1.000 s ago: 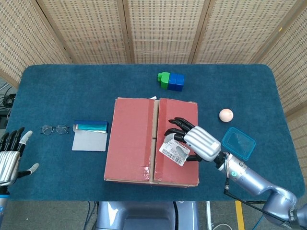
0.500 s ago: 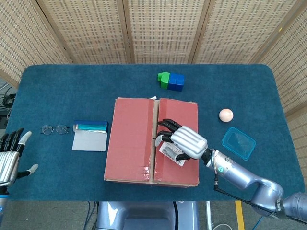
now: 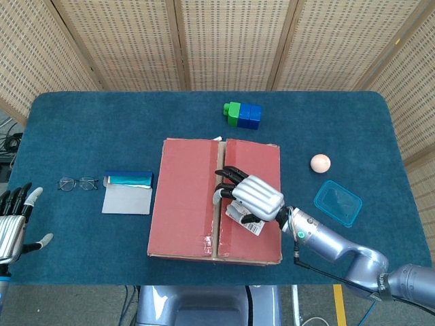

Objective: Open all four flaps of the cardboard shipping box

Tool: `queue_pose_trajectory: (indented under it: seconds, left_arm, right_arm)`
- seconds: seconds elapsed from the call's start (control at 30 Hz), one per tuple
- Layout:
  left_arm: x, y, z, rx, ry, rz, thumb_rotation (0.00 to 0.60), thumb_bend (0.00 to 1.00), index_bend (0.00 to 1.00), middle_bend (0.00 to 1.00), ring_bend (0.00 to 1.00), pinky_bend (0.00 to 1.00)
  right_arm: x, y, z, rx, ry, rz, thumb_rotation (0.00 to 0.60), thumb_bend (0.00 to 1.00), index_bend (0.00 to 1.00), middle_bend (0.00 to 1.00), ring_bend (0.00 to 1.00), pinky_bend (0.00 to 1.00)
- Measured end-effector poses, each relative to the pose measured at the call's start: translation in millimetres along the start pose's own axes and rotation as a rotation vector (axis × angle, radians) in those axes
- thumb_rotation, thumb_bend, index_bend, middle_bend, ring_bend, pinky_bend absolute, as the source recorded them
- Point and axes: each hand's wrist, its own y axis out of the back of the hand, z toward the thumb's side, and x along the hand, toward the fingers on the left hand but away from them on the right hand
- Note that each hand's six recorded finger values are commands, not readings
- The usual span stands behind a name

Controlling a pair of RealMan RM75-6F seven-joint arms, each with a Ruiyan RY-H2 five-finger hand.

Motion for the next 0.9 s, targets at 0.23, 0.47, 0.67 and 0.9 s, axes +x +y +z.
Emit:
queue_pose_trajectory:
  seconds: [0.23, 0.47, 0.67, 0.9]
  left_arm:
    - [1, -2, 0, -0.006, 0.000, -0.010, 0.565, 0.09, 0.07, 0.00, 0.00, 0.00]
    - [1, -3, 0, -0.016, -0.005, -0.015, 0.565, 0.09, 0.07, 0.00, 0.00, 0.00]
    - [1, -2, 1, -0.021, -0.009, -0.015, 0.565, 0.09, 0.07, 0.00, 0.00, 0.00]
    - [1, 0, 2, -0.023, -0.017, -0.010, 0.565, 0.09, 0.07, 0.00, 0.00, 0.00]
  right_arm:
    - [-2, 0, -7, 0.009, -0.021, 0.001, 0.600, 0.67, 0.40, 0.37, 0.07, 0.00]
    - [-1, 1, -8, 0.023, -0.024, -0.009, 0.600, 0.67, 0.45, 0.43, 0.10, 0.00]
    - [2, 8, -9, 0.035, -0.024, -0.030, 0.600, 0.67, 0.49, 0.49, 0.12, 0.00]
    - [6, 18, -8, 0.053, -0.025, -0.047, 0.600, 0.67, 0.50, 0.52, 0.15, 0.00]
